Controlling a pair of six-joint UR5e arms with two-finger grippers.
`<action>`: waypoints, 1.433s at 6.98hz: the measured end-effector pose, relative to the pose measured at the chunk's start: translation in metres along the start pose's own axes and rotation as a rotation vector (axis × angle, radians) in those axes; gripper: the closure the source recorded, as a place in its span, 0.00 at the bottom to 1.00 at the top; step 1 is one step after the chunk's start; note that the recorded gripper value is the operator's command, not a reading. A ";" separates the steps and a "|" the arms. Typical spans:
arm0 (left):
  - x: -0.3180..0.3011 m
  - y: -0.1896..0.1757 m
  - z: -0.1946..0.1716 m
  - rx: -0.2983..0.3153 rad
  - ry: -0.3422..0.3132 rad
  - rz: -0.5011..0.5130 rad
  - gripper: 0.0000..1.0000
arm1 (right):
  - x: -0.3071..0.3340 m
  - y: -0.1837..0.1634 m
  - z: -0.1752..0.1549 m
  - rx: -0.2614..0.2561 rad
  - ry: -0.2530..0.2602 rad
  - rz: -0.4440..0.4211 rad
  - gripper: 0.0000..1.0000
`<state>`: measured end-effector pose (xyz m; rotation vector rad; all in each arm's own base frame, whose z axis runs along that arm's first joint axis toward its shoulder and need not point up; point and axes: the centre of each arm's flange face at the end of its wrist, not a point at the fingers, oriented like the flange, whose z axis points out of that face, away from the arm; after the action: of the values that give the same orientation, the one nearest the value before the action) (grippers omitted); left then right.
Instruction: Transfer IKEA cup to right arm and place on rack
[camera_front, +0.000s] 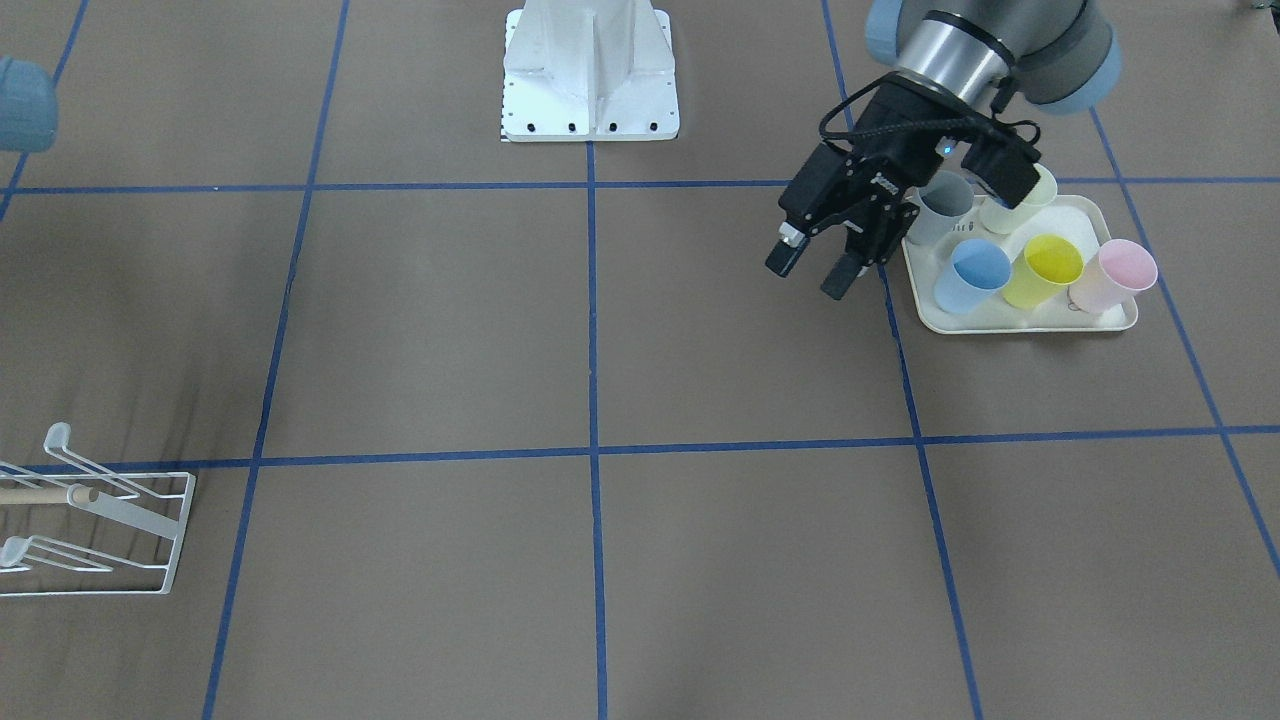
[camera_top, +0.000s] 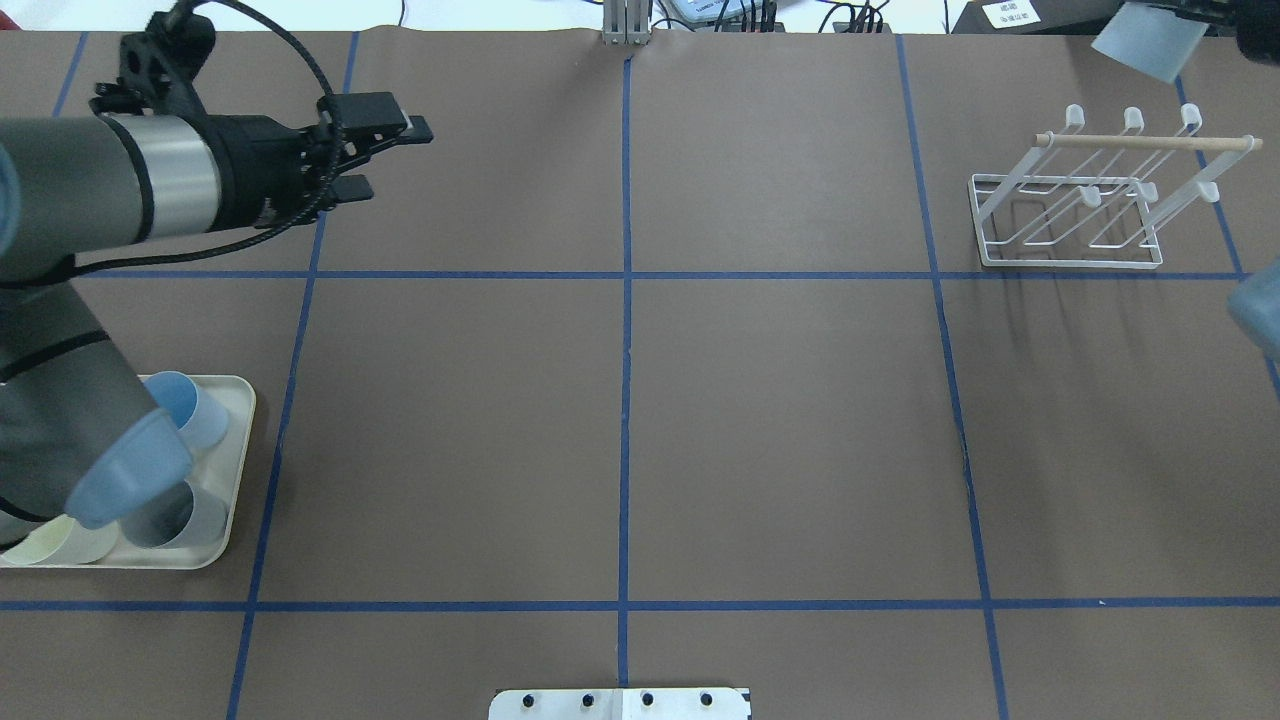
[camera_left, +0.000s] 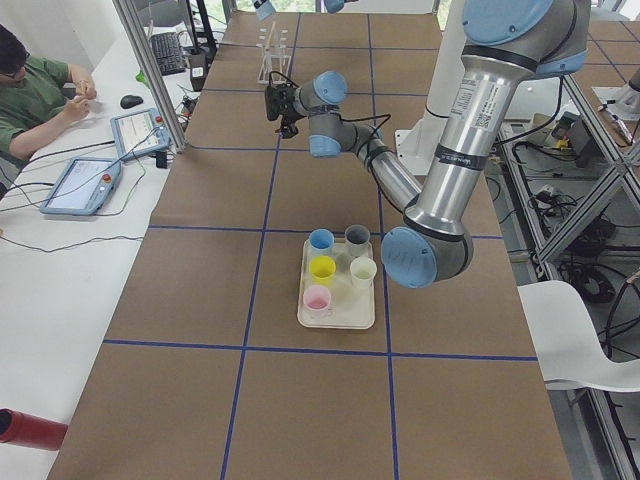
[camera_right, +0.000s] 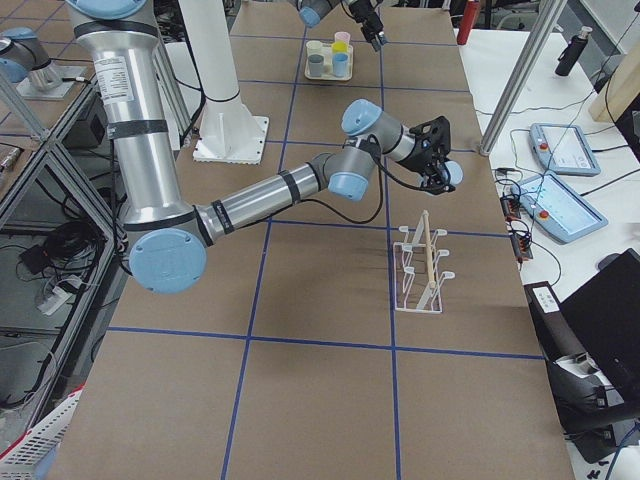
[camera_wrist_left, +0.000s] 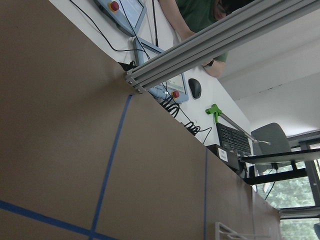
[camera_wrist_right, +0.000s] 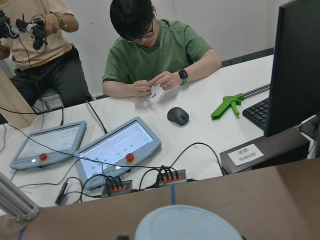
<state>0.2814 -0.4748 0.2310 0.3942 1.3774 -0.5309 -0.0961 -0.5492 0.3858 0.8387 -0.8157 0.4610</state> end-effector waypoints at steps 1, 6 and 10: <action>-0.018 -0.030 -0.024 -0.020 -0.087 0.056 0.00 | 0.030 0.013 -0.011 0.016 0.068 -0.085 1.00; -0.070 -0.074 -0.062 -0.061 -0.242 0.156 0.00 | 0.122 0.076 -0.048 0.095 0.212 -0.274 1.00; -0.077 -0.073 -0.063 -0.062 -0.254 0.153 0.00 | 0.109 0.127 -0.034 0.133 0.253 -0.361 1.00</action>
<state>0.1797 -0.4900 0.3000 0.3656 1.1066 -0.3960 -0.0960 -0.4407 0.5173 1.0042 -0.3914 0.2944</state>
